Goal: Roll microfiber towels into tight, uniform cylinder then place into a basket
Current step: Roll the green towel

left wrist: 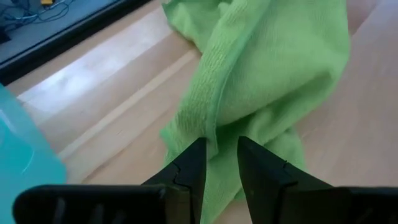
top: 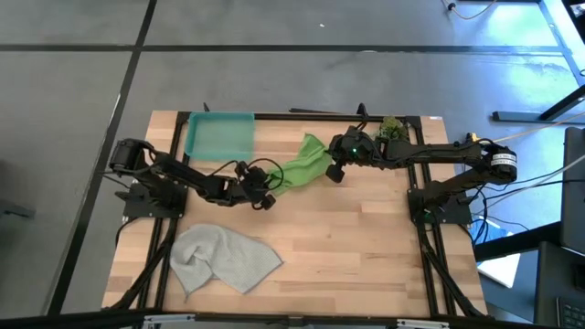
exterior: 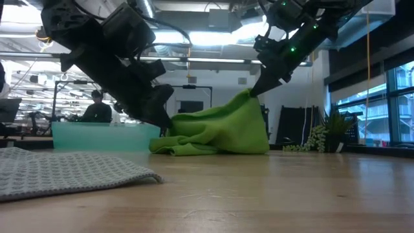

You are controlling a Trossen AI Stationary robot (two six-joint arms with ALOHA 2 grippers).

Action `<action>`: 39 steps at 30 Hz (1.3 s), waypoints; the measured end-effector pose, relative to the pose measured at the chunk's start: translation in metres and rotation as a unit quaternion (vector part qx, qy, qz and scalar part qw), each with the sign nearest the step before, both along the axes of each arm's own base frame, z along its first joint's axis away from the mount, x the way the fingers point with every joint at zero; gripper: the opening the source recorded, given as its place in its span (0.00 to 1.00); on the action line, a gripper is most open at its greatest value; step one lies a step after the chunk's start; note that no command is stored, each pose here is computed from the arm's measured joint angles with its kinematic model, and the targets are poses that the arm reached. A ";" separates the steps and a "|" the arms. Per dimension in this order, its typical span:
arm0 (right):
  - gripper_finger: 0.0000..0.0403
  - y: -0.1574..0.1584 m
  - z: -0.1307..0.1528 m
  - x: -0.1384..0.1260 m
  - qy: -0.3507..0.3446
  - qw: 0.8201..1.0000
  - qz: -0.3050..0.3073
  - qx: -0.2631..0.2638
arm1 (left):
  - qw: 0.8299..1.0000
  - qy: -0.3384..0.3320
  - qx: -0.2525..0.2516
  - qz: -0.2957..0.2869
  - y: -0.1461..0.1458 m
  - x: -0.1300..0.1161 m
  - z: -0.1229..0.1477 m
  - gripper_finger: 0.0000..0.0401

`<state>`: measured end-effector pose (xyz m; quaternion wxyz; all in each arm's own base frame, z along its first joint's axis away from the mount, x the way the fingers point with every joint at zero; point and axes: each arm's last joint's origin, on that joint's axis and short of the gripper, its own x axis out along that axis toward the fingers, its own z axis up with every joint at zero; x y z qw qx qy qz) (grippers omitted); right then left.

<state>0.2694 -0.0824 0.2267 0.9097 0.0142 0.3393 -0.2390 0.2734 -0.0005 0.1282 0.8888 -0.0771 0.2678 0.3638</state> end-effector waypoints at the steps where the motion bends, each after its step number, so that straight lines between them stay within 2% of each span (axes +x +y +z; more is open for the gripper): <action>1: 0.00 0.000 0.000 0.000 0.000 1.000 0.000 0.000 | 1.000 0.005 0.002 0.002 0.000 0.000 -0.003 0.22; 9: 0.00 0.000 0.000 0.000 0.000 1.000 0.000 0.000 | 1.000 0.004 0.015 0.011 0.000 0.007 -0.020 0.22; 24: 0.00 0.000 0.000 0.000 0.004 1.000 0.005 -0.005 | 0.992 -0.003 0.091 0.091 0.004 0.004 -0.017 0.22; 30: 0.00 0.000 0.000 0.000 0.005 1.000 0.007 -0.007 | 0.991 -0.004 0.091 0.100 0.009 0.004 -0.017 0.22; 35: 0.00 0.000 0.000 0.000 0.005 1.000 0.007 -0.007 | 0.995 -0.001 0.055 0.086 0.019 0.005 -0.019 0.22; 39: 0.00 0.000 0.000 0.000 0.005 1.000 0.007 -0.007 | 0.994 0.002 0.051 0.094 0.027 0.005 -0.019 0.22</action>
